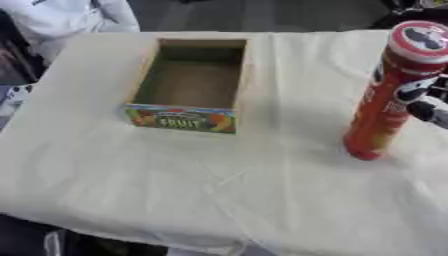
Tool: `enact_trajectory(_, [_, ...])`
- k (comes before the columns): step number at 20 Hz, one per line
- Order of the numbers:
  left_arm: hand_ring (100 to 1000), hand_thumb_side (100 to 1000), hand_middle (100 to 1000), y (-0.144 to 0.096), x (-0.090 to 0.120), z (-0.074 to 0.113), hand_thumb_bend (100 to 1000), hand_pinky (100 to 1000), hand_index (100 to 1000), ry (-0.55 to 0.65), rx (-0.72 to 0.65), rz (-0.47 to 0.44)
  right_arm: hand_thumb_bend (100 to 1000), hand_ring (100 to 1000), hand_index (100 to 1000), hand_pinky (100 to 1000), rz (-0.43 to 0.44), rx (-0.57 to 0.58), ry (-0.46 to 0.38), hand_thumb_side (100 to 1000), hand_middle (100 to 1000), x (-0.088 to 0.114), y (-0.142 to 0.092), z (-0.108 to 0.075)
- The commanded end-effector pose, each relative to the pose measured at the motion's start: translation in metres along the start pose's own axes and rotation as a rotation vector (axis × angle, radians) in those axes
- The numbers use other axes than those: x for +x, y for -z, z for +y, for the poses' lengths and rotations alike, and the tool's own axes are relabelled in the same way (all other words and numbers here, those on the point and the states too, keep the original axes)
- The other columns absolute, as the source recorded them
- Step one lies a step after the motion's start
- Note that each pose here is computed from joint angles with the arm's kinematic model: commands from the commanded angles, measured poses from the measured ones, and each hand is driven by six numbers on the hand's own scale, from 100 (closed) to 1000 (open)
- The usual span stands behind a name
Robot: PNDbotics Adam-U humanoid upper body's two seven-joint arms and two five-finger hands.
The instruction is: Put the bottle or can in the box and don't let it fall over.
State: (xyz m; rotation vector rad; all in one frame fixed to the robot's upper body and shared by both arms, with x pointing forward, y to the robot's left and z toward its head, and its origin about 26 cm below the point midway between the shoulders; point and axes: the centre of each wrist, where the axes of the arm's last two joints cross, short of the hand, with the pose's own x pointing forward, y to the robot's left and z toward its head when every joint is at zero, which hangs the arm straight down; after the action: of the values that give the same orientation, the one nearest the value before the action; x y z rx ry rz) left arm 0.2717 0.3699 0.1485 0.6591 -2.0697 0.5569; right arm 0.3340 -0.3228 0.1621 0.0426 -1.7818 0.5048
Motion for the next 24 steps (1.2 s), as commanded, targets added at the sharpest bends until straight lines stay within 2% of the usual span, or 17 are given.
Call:
enact_trajectory(1, [708,587,695,0.005,0.009,-0.002,691,663,808,-0.006,-0.014,-0.037,604,848,917,923,-0.02,0.004,-0.018,157,831,0.007,0.003,-0.004])
enact_trajectory(13, [707,589,691,0.004,0.01,-0.005,684,662,804,-0.023,-0.022,-0.039,595,846,907,928,-0.04,0.057,0.008,164,825,0.007,0.018,0.004])
enact_trajectory(14, [707,588,690,0.005,0.01,-0.005,684,662,803,-0.024,-0.022,-0.039,628,837,897,915,-0.039,0.056,0.009,168,816,0.007,0.02,0.005])
enact_trajectory(18, [706,588,690,0.004,0.011,-0.006,682,662,802,-0.029,-0.027,-0.039,661,821,887,901,-0.023,0.028,0.001,171,803,0.003,0.026,0.006])
enact_trajectory(23, [712,589,697,0.004,0.012,-0.008,682,662,800,-0.036,-0.031,-0.038,666,814,882,895,-0.022,0.041,0.006,176,793,0.002,0.035,0.011])
enact_trajectory(24, [715,589,698,0.004,0.012,-0.008,680,662,800,-0.038,-0.032,-0.038,665,811,880,894,-0.024,0.047,0.008,176,818,0.002,0.037,0.012])
